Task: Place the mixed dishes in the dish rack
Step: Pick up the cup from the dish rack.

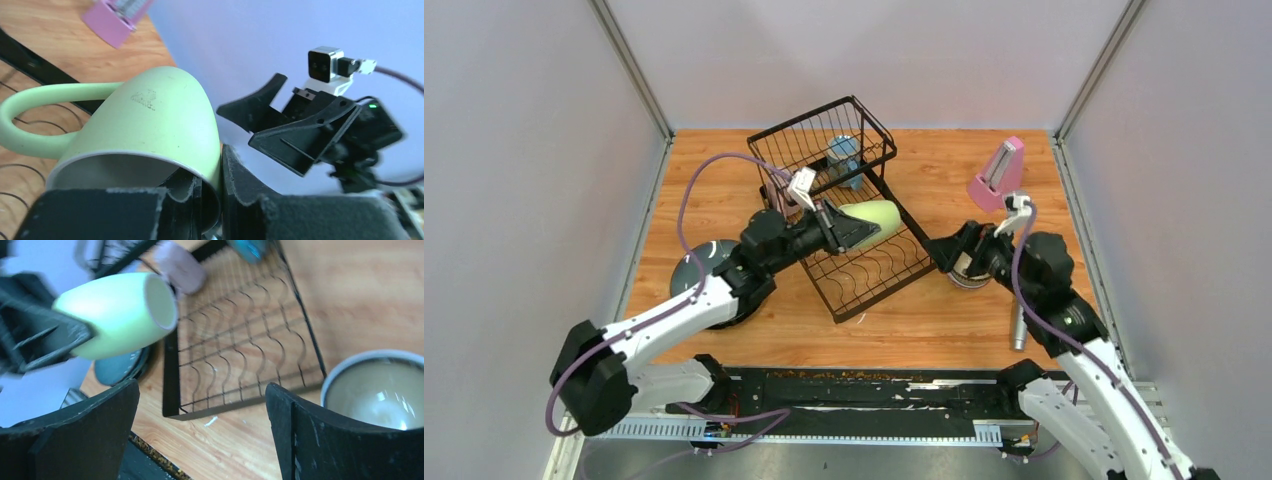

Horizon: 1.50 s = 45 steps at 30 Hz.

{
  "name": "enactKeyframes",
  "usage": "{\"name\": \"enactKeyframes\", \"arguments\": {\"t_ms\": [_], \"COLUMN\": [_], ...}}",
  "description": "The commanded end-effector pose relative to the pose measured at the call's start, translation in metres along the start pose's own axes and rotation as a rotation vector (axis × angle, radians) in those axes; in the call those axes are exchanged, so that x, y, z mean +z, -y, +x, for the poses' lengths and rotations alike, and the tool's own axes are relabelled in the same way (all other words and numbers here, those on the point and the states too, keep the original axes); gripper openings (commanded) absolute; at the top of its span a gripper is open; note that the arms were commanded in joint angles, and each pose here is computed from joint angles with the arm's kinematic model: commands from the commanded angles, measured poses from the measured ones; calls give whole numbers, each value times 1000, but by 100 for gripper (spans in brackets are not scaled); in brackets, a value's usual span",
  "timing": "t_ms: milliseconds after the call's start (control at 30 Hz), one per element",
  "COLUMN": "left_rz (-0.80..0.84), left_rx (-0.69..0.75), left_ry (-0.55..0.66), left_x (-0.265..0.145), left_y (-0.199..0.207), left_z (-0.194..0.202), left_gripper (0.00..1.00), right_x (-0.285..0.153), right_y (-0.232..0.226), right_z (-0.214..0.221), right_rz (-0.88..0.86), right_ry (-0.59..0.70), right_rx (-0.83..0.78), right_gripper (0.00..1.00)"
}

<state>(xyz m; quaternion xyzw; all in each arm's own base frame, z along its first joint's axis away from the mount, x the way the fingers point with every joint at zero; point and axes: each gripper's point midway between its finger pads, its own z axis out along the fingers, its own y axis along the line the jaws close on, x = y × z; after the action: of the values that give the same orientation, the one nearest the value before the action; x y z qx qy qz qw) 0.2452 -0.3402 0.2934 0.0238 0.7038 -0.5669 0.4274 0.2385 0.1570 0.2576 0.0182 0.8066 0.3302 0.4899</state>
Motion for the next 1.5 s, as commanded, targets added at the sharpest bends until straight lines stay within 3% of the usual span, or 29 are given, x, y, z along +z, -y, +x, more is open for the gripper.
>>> {"name": "enactKeyframes", "arguments": {"t_ms": [0,100,200,333,433,667,933,1200,1467], "left_rz": [281,313,347,399,435,545,569,570,595], "left_rx": [-164,-190,-221,-252,-250,-384,-385,-391,-382], "left_ry": [-197,-218,-337,-435,-487,-565,-569,-557,-558], "left_x": [-51,-72,-84,-92,-96,-97,-94,-91,-90], "left_y": [60,70,84,104,116,123,122,120,123], "left_z": [8,-1,2,1,-1,2,2,2,-1], "left_gripper": [0,0,0,0,0,0,0,0,0], "right_x": [-39,-55,-55,-42,-34,-30,-35,-53,-63], "right_y": [-66,-80,-84,-81,-81,-102,-134,-151,-161], "right_z": [-28,-19,16,27,23,12,-5,-8,-5], "right_rz": [-427,-572,-720,-735,-730,-775,-784,-821,-894], "right_ry": [290,429,390,384,406,515,667,790,813], "right_rx": [-397,-641,-960,-1221,-1329,-1445,-1528,-1506,-1490], "right_gripper": [97,96,94,95,97,97,97,92,88]}}
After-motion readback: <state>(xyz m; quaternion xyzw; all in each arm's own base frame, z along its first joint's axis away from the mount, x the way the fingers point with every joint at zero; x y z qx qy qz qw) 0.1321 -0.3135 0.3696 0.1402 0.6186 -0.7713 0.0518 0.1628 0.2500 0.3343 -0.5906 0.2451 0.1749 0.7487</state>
